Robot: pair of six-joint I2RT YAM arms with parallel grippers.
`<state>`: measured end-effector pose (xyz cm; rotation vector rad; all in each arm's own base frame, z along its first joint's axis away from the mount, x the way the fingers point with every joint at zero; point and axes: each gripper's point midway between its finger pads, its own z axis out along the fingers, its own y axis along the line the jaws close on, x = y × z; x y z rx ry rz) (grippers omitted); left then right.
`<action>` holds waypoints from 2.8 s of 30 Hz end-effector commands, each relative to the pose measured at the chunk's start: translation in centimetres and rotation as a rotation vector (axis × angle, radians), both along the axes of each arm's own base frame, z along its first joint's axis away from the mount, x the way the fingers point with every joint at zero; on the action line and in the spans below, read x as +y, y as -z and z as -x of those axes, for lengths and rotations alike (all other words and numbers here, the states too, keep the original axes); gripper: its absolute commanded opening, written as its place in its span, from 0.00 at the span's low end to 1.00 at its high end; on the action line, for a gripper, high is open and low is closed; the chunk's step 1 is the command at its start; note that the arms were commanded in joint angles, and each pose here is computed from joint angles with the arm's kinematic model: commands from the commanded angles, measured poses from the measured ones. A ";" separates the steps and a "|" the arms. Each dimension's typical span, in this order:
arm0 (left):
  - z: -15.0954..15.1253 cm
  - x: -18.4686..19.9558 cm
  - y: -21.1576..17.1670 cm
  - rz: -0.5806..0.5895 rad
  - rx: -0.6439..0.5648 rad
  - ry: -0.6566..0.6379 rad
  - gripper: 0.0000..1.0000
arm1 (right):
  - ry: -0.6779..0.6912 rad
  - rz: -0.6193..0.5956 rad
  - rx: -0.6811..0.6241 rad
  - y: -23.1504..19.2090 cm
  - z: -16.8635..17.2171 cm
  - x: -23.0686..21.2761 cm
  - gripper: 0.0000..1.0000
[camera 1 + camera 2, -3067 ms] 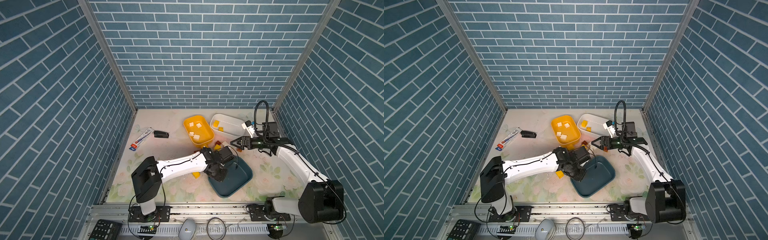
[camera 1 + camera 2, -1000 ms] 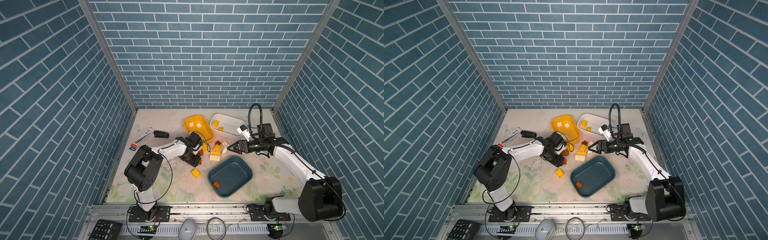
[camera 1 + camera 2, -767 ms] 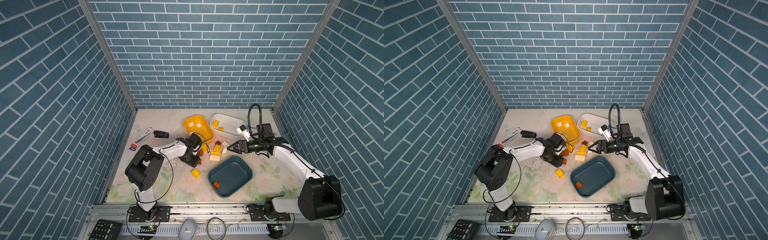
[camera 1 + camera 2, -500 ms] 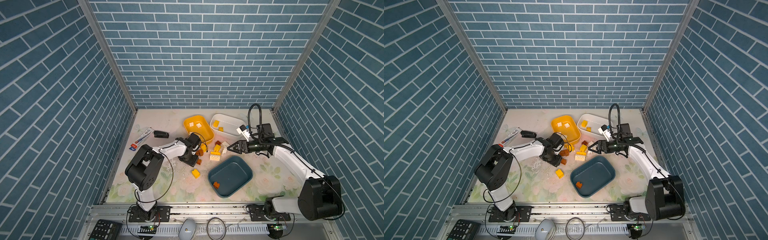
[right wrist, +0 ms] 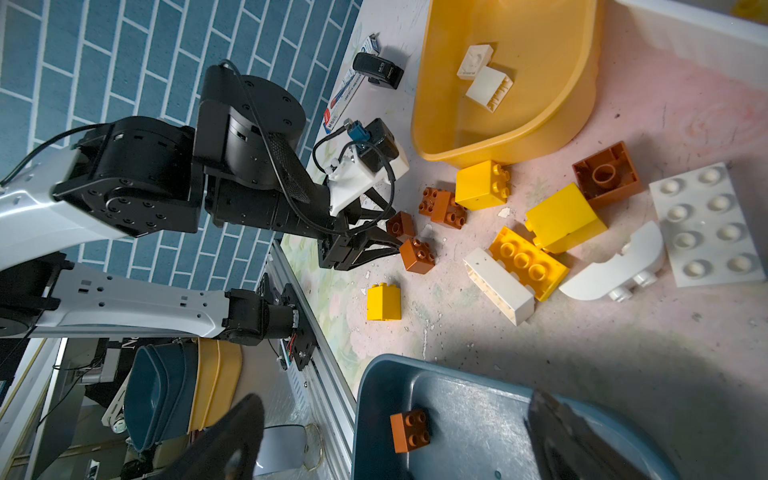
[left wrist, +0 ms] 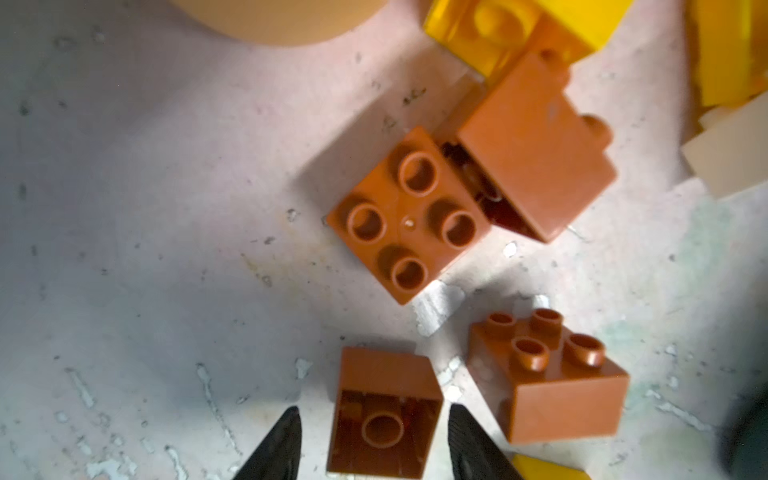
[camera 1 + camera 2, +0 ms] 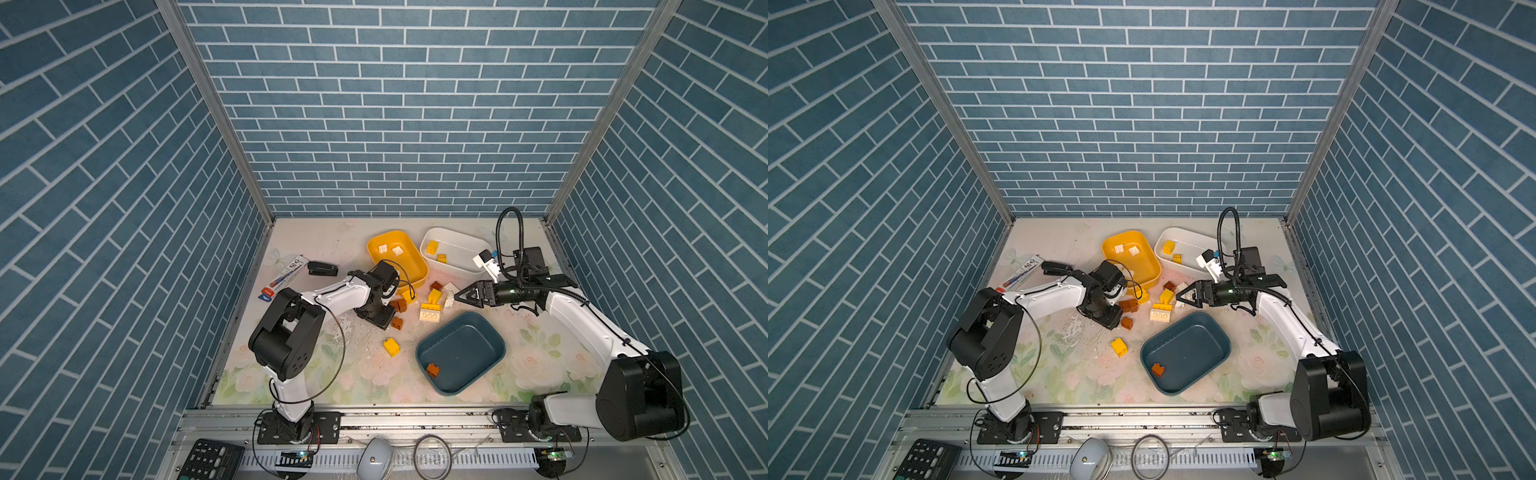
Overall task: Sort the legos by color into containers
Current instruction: 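Close the left gripper on a brown brick and lift it, then carry the brown brick with the left gripper and release it into the teal tub, then return the left gripper to the bricks and grasp another brown brick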
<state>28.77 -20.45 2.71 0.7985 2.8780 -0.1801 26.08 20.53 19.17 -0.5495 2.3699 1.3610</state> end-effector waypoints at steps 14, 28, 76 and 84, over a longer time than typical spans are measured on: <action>-0.6 -0.1 0.6 0.001 0.008 0.079 0.26 | -0.030 -0.018 -0.048 -0.9 -0.7 0.4 0.98; 3.7 -2.0 -7.1 0.110 -0.002 0.137 0.23 | -0.016 -0.033 -0.064 -1.3 -1.5 0.6 0.98; 1.4 -4.8 -5.1 0.050 -0.072 0.008 0.79 | 0.066 0.009 -0.049 -0.8 -1.7 -1.7 0.98; 0.5 -4.2 -3.9 0.014 -0.057 -0.216 0.76 | 0.063 0.008 -0.039 -0.5 -1.6 -1.6 0.99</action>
